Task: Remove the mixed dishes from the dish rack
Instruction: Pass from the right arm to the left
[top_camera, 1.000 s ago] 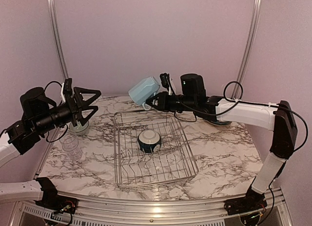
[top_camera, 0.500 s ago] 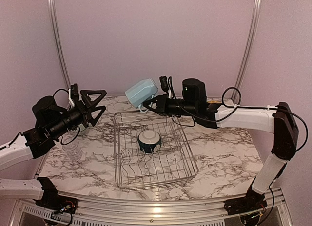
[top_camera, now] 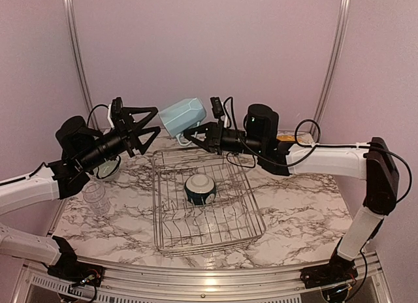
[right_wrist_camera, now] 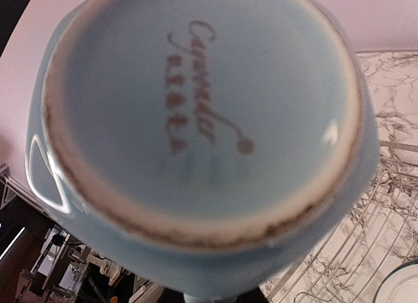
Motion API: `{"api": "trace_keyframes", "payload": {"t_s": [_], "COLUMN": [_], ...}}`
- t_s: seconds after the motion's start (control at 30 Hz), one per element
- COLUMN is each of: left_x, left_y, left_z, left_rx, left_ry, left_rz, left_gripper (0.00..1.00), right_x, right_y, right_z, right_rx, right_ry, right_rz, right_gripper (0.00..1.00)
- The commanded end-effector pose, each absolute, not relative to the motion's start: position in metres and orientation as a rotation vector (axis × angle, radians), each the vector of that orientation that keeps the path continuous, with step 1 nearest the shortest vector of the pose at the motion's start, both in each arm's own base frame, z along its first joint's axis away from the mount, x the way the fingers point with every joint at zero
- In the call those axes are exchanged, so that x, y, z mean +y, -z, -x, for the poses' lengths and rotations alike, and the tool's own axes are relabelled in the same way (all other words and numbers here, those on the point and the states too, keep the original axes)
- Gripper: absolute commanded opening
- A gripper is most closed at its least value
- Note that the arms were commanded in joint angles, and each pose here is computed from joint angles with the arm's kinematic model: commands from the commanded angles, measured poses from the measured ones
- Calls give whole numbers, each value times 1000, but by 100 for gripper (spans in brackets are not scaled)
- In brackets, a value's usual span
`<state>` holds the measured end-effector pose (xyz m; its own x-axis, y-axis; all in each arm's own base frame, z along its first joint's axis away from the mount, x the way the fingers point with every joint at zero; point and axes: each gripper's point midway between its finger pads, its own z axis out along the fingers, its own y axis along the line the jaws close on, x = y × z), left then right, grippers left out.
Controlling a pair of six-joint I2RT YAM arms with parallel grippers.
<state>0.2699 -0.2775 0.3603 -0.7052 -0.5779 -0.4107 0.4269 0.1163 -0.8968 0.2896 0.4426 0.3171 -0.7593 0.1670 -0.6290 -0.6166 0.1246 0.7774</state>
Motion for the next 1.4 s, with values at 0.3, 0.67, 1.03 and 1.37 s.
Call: {"api": "trace_keyframes", "payload": {"t_s": [0.3,0.67,1.03,1.37], "left_x": [-295,-287,-276,-229], "left_y": [-382,-372,-381,-393], "left_z": [-261,-261,-257,-255], "left_rx": [1543,1567,1597,1646], "left_ry": [1891,1883,1796,1544], "left_rz": [72,151,155,219], "left_gripper": [62,24,0,0], "right_x": [461,474,476,475], "right_y": [-360,-353,-352,-335], "right_z": [-254,-240,-239,-246], "right_rx": [1611,1621,1633,1710], "right_ry": [-1881,-1905,-1880,-1811], "right_rz": [545,571,583,586], "right_gripper": [0,0,35,94]}}
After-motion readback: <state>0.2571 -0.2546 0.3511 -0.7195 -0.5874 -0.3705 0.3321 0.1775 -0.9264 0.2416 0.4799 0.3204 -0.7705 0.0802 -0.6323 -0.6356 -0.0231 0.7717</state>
